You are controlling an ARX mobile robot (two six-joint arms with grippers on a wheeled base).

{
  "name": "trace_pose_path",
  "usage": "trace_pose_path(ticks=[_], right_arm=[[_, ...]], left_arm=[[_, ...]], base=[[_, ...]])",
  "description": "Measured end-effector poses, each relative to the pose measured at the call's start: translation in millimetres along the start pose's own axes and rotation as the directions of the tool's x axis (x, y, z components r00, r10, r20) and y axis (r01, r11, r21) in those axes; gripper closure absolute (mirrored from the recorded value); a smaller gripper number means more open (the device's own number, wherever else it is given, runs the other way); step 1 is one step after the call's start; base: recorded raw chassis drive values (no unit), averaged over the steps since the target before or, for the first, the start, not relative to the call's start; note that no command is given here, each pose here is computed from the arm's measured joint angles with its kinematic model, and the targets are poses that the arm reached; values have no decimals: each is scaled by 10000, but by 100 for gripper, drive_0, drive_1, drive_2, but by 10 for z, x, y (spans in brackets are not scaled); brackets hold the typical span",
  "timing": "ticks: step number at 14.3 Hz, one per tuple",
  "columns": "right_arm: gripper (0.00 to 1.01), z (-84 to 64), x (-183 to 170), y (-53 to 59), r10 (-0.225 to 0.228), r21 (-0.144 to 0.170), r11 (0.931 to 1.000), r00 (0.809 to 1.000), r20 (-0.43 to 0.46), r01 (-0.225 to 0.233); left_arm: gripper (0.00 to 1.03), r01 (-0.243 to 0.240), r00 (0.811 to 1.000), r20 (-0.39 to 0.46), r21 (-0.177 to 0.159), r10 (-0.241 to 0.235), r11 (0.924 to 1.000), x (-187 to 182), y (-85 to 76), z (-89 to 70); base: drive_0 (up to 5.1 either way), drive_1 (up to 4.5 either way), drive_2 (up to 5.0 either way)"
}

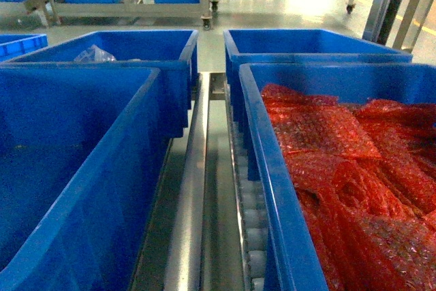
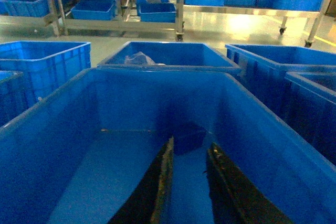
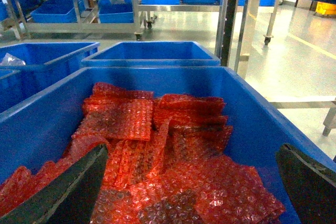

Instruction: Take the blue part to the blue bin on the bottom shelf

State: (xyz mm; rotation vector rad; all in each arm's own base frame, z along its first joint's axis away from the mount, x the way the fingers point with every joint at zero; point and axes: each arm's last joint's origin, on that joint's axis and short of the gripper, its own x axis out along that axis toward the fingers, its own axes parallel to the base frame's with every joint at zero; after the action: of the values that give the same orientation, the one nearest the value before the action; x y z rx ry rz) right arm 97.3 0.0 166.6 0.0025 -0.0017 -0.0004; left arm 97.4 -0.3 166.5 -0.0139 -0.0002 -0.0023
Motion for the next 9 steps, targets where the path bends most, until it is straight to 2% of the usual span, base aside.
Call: trace_pose_path(ticks=[6, 9], right_arm=[[3, 0, 0, 0, 0, 4, 10000, 10000, 0, 0], [3, 0, 0, 0, 0, 0, 10000, 10000, 0, 0]], left_arm=[[6, 0, 10000, 0, 0, 0, 10000, 0, 0, 0], [5, 4, 10000, 0, 8, -4, 10000, 0, 0, 0]], base=[[0, 0, 0], [0, 0, 0]])
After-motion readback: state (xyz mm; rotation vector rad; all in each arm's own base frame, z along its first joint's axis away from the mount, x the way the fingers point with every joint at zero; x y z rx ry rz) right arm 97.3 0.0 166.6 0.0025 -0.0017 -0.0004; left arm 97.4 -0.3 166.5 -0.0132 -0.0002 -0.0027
